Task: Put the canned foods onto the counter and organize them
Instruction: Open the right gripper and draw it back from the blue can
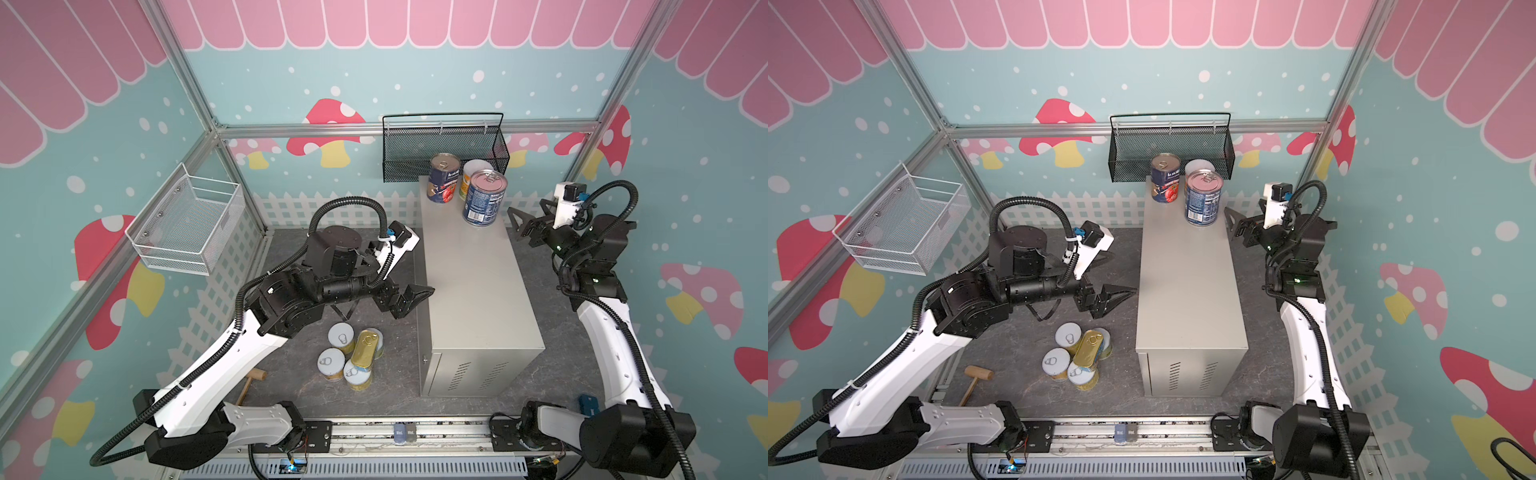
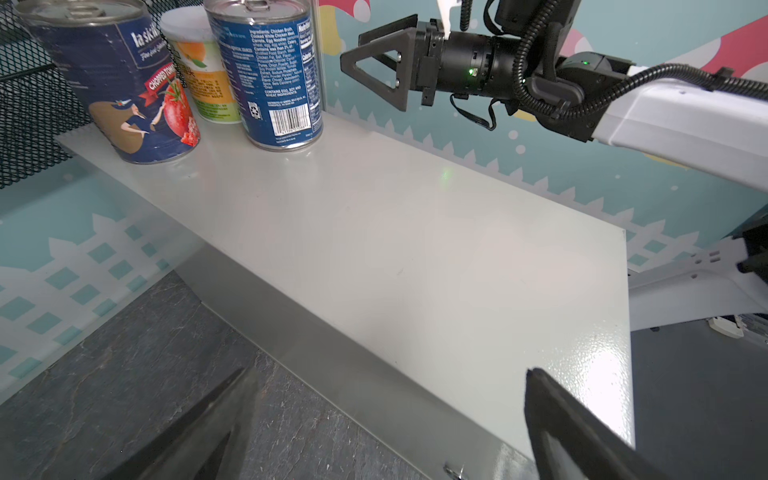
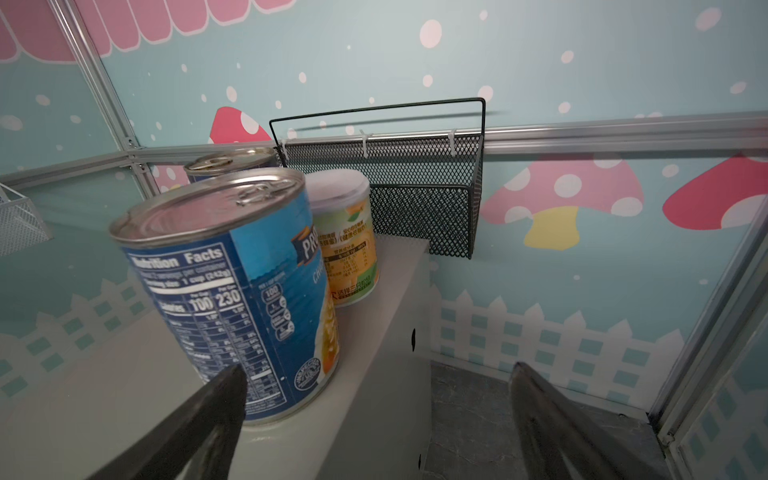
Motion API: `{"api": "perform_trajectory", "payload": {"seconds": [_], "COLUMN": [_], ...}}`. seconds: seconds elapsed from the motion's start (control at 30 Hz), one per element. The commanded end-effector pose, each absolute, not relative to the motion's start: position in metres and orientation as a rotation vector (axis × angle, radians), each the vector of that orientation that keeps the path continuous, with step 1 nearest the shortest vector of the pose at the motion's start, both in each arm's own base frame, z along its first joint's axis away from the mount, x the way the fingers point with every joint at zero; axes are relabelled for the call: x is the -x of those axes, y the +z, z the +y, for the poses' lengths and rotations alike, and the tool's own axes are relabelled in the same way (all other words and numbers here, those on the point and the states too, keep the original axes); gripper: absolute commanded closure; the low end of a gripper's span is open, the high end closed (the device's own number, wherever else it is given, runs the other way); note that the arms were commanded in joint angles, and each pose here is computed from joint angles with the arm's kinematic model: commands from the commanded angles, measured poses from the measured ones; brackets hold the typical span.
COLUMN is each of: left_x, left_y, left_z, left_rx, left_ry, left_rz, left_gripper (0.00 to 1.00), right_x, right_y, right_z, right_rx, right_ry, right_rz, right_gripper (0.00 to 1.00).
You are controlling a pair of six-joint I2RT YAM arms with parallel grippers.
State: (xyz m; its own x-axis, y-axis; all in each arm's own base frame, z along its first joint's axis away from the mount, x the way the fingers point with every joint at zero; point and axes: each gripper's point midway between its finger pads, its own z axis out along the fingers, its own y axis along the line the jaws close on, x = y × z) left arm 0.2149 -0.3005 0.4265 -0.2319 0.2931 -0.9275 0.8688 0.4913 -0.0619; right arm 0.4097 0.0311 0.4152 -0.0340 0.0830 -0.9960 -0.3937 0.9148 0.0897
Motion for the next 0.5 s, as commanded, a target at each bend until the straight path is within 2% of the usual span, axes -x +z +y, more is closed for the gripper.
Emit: {"api": "perform_trajectory", "payload": {"seconds": [0.0, 0.47], "left_x": [-0.214, -0.211], "left_y": [0.432, 0.429], "left_z": [-0.298, -0.295], "left_rx": [-0.984, -0.978], "left_ry": [-0.713, -0.694], "left_rz": [1.757, 1.762], "left_gripper": [0.01, 0.01], "right_x": [-0.417, -0.436], "right_y": [0.398, 0.378], "right_z": [0.031, 0.036], "right_rx": [0.258, 0.281], "right_ry": [0.408, 0.459], "right_rz": [1.610, 1.660], "right_gripper": [0.01, 0.01]}}
